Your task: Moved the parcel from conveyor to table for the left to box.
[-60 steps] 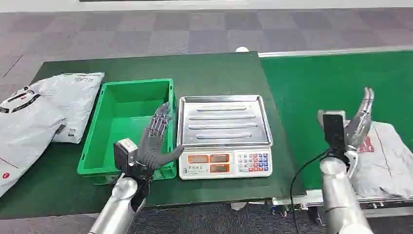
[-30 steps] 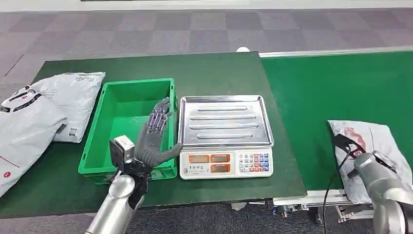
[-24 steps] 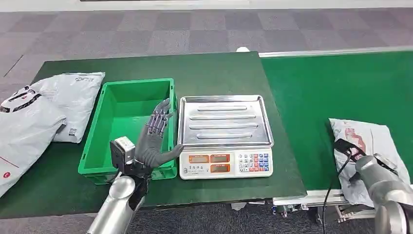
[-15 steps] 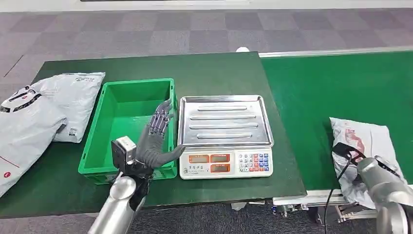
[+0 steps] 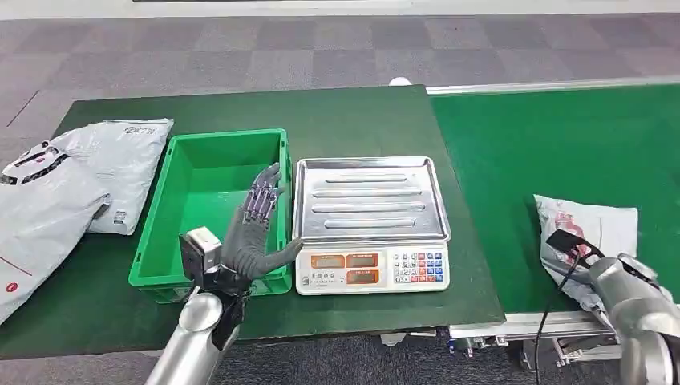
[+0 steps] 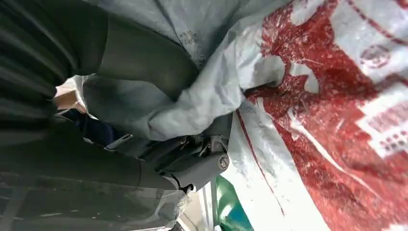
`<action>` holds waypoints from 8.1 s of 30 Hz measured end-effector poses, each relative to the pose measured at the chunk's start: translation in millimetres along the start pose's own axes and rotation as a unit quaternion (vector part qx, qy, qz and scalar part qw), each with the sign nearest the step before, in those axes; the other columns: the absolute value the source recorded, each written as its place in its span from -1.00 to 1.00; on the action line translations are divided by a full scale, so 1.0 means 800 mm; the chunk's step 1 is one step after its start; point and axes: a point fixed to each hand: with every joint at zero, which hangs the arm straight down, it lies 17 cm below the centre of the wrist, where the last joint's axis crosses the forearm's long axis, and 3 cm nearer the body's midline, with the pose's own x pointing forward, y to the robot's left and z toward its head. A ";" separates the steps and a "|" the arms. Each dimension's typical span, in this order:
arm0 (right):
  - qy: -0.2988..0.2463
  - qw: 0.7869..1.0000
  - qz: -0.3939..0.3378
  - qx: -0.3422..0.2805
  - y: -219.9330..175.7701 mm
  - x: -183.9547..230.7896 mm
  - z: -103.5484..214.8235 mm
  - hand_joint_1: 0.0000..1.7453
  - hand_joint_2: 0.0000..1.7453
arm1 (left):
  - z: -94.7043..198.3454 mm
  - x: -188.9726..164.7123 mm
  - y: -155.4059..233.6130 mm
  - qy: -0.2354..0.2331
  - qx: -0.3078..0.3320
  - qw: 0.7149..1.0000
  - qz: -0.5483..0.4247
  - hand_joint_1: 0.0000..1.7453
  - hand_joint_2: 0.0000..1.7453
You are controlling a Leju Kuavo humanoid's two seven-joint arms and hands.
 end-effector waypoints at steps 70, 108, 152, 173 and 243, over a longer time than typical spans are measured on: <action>-0.712 0.449 -0.048 -0.538 -0.141 0.402 0.648 1.00 1.00 | -0.014 0.002 -0.026 -0.016 -0.021 1.000 0.015 -1.00 1.00; -0.716 0.691 0.008 -0.104 0.032 0.551 0.619 1.00 1.00 | -0.022 -0.011 -0.020 0.003 -0.011 1.000 0.009 -1.00 1.00; -0.700 0.701 -0.055 -0.126 0.027 0.512 0.562 -1.00 1.00 | -0.009 -0.008 -0.005 -0.001 0.010 1.000 -0.011 -1.00 1.00; -0.716 0.512 -0.350 -0.321 -0.117 0.352 0.597 -1.00 1.00 | -0.010 0.002 0.004 -0.011 0.021 1.000 -0.009 -1.00 1.00; -0.680 0.357 -0.433 -0.471 -0.150 0.151 0.649 -1.00 1.00 | -0.093 -0.167 -0.066 0.200 -0.203 0.803 -0.524 -1.00 1.00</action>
